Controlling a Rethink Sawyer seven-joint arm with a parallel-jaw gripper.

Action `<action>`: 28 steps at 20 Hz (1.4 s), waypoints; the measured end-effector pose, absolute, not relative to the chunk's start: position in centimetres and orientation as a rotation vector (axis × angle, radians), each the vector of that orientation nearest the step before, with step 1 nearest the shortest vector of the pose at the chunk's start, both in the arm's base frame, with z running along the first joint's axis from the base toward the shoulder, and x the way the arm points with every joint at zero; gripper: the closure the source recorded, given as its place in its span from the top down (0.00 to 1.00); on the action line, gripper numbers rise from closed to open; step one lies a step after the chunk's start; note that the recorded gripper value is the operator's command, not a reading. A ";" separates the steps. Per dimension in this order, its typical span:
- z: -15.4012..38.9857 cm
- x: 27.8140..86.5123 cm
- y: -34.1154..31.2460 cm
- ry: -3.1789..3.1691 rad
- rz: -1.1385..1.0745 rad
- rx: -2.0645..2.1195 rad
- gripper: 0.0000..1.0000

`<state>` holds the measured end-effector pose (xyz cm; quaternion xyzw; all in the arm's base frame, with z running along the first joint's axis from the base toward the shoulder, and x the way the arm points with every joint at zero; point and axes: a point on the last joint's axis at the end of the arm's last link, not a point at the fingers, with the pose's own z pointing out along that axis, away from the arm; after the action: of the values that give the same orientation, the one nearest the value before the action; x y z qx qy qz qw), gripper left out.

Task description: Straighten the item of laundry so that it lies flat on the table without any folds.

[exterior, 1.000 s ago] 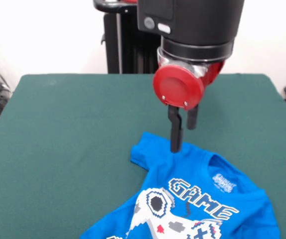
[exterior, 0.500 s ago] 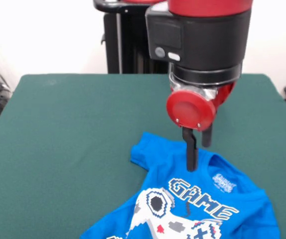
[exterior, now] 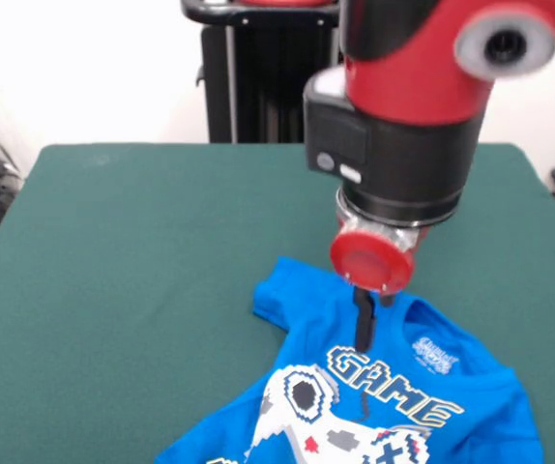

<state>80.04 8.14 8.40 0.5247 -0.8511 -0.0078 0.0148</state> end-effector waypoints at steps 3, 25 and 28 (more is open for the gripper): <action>5.9 78.7 8.1 -2.598 -0.017 1.614 1.00; 7.3 74.2 11.0 -2.566 -0.014 1.548 1.00; 9.0 73.7 13.1 -2.572 -0.003 1.576 1.00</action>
<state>73.73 13.05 8.98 0.5215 -0.8509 -0.0009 0.0624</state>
